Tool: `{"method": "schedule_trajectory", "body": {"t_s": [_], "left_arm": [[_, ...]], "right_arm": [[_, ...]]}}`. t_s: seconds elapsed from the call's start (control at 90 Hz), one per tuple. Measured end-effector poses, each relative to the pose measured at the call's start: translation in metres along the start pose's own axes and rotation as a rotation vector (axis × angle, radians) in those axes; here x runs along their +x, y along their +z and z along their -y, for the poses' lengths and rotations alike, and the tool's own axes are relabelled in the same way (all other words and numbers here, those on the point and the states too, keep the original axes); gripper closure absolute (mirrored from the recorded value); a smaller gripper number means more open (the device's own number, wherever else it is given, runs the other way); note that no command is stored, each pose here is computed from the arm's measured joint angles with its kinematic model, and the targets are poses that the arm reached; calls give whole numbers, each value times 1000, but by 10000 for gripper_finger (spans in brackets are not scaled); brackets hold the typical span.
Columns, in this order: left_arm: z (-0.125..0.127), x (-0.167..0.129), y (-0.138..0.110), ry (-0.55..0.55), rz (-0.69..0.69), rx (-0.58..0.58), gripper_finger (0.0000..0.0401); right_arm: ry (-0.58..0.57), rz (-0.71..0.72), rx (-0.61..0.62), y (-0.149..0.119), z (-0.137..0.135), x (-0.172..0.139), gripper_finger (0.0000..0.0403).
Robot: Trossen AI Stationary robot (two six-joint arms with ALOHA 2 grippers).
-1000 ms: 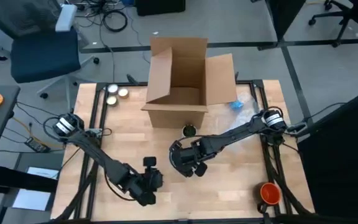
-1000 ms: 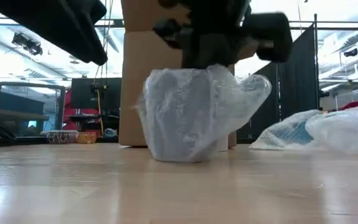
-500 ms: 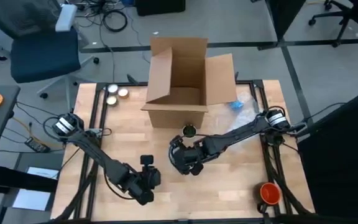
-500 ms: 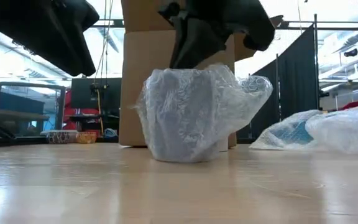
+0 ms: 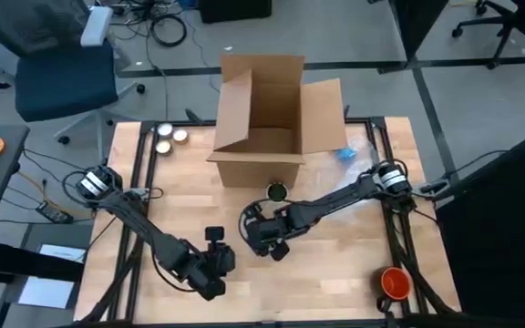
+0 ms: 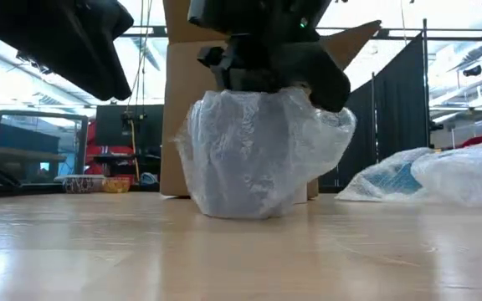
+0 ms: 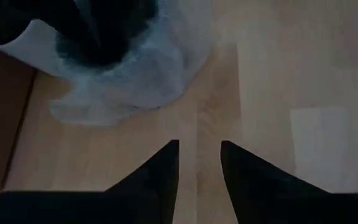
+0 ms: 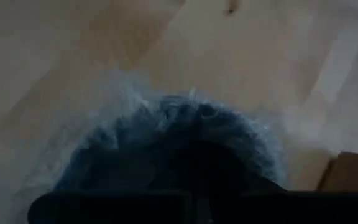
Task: Wrap mug
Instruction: Wrap the blue cup with the transparent bubble wrap
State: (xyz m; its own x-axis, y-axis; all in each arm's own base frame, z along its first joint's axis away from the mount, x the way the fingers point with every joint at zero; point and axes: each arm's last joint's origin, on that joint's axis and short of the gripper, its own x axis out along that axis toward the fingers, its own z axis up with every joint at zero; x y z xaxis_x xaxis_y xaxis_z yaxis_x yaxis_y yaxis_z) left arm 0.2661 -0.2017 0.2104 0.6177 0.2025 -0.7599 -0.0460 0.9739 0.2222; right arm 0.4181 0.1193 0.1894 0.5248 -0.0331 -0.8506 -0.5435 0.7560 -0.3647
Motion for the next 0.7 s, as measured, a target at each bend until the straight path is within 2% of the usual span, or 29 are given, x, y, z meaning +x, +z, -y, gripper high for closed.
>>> {"method": "schedule_trajectory", "body": {"t_s": [0.311,0.511,0.7], "left_arm": [[1,-1,-1,8,1,-12,296],[1,-1,-1,7,3,-14,296],[1,-1,1,17,29,-26,296]], "right_arm": [[171,23,107,-3,-1,-39,403],[105,39,148,2,-4,-58,403],[58,48,183,4,-9,-55,403]]}}
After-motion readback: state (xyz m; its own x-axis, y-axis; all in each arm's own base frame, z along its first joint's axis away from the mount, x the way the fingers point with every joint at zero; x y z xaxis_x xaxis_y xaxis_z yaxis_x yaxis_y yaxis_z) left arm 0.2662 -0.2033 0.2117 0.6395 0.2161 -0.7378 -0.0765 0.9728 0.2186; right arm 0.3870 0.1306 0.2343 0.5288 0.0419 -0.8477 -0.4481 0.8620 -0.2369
